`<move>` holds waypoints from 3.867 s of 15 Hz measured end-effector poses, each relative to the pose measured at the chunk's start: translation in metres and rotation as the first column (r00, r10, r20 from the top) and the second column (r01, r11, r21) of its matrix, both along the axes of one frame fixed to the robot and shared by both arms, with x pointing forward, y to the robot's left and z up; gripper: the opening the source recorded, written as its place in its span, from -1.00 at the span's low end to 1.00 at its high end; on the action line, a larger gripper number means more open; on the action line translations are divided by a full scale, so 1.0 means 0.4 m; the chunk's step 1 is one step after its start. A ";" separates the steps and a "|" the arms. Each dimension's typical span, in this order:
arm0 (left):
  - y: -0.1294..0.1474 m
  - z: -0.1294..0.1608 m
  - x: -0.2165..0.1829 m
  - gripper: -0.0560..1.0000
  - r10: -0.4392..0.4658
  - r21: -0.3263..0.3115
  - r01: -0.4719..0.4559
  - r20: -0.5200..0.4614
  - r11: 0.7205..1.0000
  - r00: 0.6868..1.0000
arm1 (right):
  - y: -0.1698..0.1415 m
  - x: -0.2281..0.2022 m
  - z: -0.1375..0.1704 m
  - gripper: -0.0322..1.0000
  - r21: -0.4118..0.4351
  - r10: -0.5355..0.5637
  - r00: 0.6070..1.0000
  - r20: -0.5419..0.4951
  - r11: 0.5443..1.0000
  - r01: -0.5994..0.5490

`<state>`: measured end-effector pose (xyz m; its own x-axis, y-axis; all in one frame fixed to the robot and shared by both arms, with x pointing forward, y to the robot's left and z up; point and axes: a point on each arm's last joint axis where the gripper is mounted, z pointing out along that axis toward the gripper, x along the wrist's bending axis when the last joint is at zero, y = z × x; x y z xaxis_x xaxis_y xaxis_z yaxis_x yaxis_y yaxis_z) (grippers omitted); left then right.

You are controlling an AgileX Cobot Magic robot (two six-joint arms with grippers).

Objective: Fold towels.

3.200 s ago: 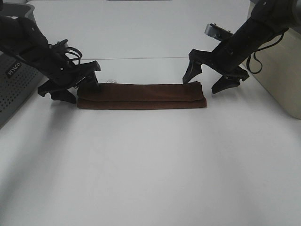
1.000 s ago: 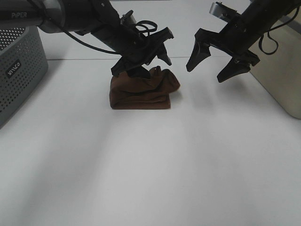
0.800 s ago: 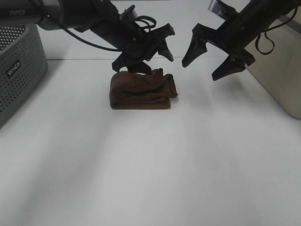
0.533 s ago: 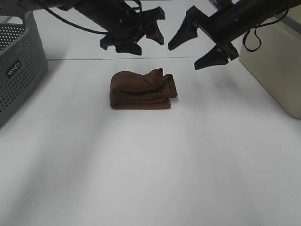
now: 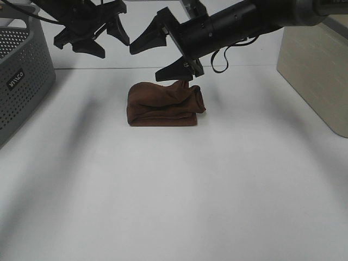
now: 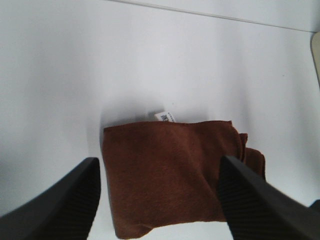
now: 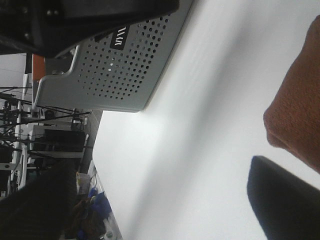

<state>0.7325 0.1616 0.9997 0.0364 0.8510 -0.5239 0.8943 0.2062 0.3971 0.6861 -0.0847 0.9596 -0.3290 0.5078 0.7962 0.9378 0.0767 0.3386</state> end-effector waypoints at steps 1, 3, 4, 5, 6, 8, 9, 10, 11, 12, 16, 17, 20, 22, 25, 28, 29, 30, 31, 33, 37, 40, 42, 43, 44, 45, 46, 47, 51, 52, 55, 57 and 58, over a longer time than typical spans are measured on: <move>0.019 -0.005 -0.004 0.32 -0.007 0.013 0.007 -0.036 1.000 0.999 | 0.020 0.029 -0.042 0.73 0.014 -0.015 0.999 -0.034 1.000 0.016; 0.020 -0.007 -0.006 0.32 -0.015 0.025 0.016 -0.047 1.000 0.999 | 0.006 0.049 -0.096 0.73 0.004 -0.048 0.995 -0.093 0.999 0.048; 0.020 -0.007 -0.006 0.32 -0.015 0.026 0.017 -0.047 1.000 0.999 | -0.016 0.058 -0.121 0.73 -0.024 -0.068 0.991 -0.119 0.998 0.066; 0.020 -0.007 -0.006 0.32 -0.015 0.026 0.016 -0.047 1.000 0.999 | -0.040 0.064 -0.134 0.73 -0.066 -0.087 0.987 -0.135 0.995 0.079; 0.020 -0.007 -0.006 0.32 -0.013 0.026 0.014 -0.048 1.000 0.999 | -0.063 0.068 -0.143 0.73 -0.113 -0.101 0.985 -0.143 0.990 0.085; 0.020 -0.007 -0.006 0.32 -0.013 0.027 0.014 -0.047 1.000 0.999 | -0.108 0.076 -0.158 0.73 -0.205 -0.135 0.978 -0.158 0.974 0.102; 0.020 -0.007 -0.006 0.32 -0.013 0.027 0.014 -0.047 1.000 0.999 | -0.119 0.077 -0.160 0.73 -0.224 -0.146 0.975 -0.169 0.969 0.106; 0.020 -0.007 -0.006 0.32 -0.013 0.027 0.014 -0.047 1.000 0.999 | -0.125 0.078 -0.159 0.73 -0.228 -0.150 0.973 -0.177 0.968 0.107; 0.020 -0.007 -0.006 0.32 -0.013 0.027 0.014 -0.047 1.000 0.999 | -0.129 0.077 -0.160 0.73 -0.233 -0.150 0.971 -0.186 0.967 0.105; 0.020 -0.007 -0.006 0.32 -0.013 0.027 0.014 -0.047 1.000 0.999 | -0.138 0.078 -0.161 0.73 -0.243 -0.157 0.969 -0.192 0.964 0.108; 0.036 0.047 -0.028 0.32 -0.041 0.102 0.044 -0.022 0.994 0.999 | -0.175 0.063 -0.097 0.73 -0.395 -0.138 0.980 -0.142 0.916 0.072; 0.046 0.082 -0.043 0.32 -0.057 0.147 0.058 -0.011 0.987 0.998 | -0.187 0.054 -0.060 0.73 -0.442 -0.136 0.983 -0.123 0.894 0.068; 0.075 0.164 -0.091 0.32 -0.093 0.268 0.093 -0.015 0.959 0.996 | -0.209 0.025 0.030 0.73 -0.518 -0.115 0.989 -0.096 0.854 0.049; 0.099 0.221 -0.132 0.32 -0.105 0.349 0.110 -0.033 0.931 0.994 | -0.223 0.007 0.105 0.73 -0.550 -0.108 0.993 -0.036 0.832 0.071; 0.139 0.331 -0.214 0.32 -0.096 0.446 0.069 0.038 0.892 0.995 | -0.246 -0.043 0.271 0.73 -0.558 -0.143 0.984 0.103 0.811 0.176; 0.175 0.366 -0.331 0.32 -0.089 0.500 0.065 0.026 0.864 0.996 | -0.271 -0.128 0.384 0.73 -0.556 -0.148 0.971 0.187 0.799 0.229; 0.187 0.366 -0.378 0.32 -0.088 0.513 0.070 0.011 0.856 0.996 | -0.283 -0.171 0.410 0.73 -0.567 -0.146 0.968 0.204 0.789 0.238; 0.199 0.362 -0.434 0.32 -0.087 0.521 0.079 -0.008 0.850 0.996 | -0.296 -0.214 0.425 0.73 -0.581 -0.143 0.967 0.212 0.777 0.242; 0.210 0.354 -0.486 0.32 -0.087 0.524 0.088 -0.027 0.847 0.996 | -0.309 -0.259 0.434 0.73 -0.599 -0.139 0.967 0.215 0.763 0.243; 0.226 0.325 -0.571 0.32 -0.087 0.526 0.109 -0.067 0.844 0.994 | -0.331 -0.338 0.438 0.73 -0.624 -0.134 0.968 0.212 0.744 0.240; 0.264 0.240 -0.792 0.32 -0.088 0.508 0.133 -0.111 0.851 0.990 | -0.383 -0.546 0.417 0.73 -0.669 -0.124 0.970 0.209 0.706 0.234; 0.289 0.184 -0.943 0.32 -0.091 0.483 0.106 -0.054 0.869 0.994 | -0.419 -0.699 0.350 0.73 -0.699 -0.117 0.975 0.190 0.681 0.218; 0.299 0.155 -1.039 0.32 -0.114 0.450 0.088 0.032 0.889 0.993 | -0.444 -0.804 0.305 0.73 -0.702 -0.115 0.969 0.219 0.672 0.238; 0.304 0.140 -1.102 0.32 -0.153 0.434 0.084 0.127 0.897 0.980 | -0.461 -0.873 0.278 0.73 -0.696 -0.112 0.958 0.263 0.665 0.269; 0.307 0.133 -1.136 0.32 -0.181 0.430 0.083 0.192 0.899 0.965 | -0.473 -0.918 0.264 0.73 -0.686 -0.103 0.943 0.316 0.663 0.302; 0.311 0.136 -1.168 0.32 -0.204 0.428 0.070 0.277 0.901 0.939 | -0.481 -0.956 0.254 0.73 -0.659 -0.100 0.919 0.381 0.667 0.346; 0.313 0.142 -1.194 0.32 -0.222 0.424 0.053 0.358 0.904 0.907 | -0.487 -0.986 0.246 0.73 -0.626 -0.095 0.888 0.450 0.676 0.390; 0.315 0.145 -1.212 0.32 -0.228 0.419 0.035 0.419 0.907 0.879 | -0.493 -1.013 0.239 0.73 -0.590 -0.090 0.852 0.516 0.683 0.430; 0.313 0.132 -1.219 0.32 -0.216 0.386 0.002 0.512 0.922 0.832 | -0.509 -1.089 0.234 0.73 -0.435 -0.105 0.689 0.717 0.705 0.560; 0.313 0.132 -1.217 0.32 -0.216 0.386 -0.001 0.518 0.923 0.828 | -0.512 -1.103 0.234 0.73 -0.411 -0.110 0.664 0.740 0.708 0.575; 0.312 0.134 -1.217 0.32 -0.229 0.392 0.005 0.525 0.920 0.819 | -0.513 -1.111 0.232 0.73 -0.396 -0.113 0.648 0.753 0.709 0.583; 0.309 0.134 -1.218 0.32 -0.251 0.400 0.023 0.528 0.916 0.811 | -0.513 -1.111 0.232 0.73 -0.396 -0.113 0.648 0.753 0.709 0.583; 0.308 0.134 -1.218 0.32 -0.255 0.401 0.027 0.529 0.916 0.809 | -0.513 -1.111 0.232 0.73 -0.396 -0.113 0.648 0.753 0.709 0.583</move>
<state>0.2454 0.2849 1.0534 0.3596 0.9326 -0.0310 0.4962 -0.1630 0.8528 0.2415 -0.2900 1.0525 -0.3070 0.9512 -0.0304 0.4868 0.1844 0.8538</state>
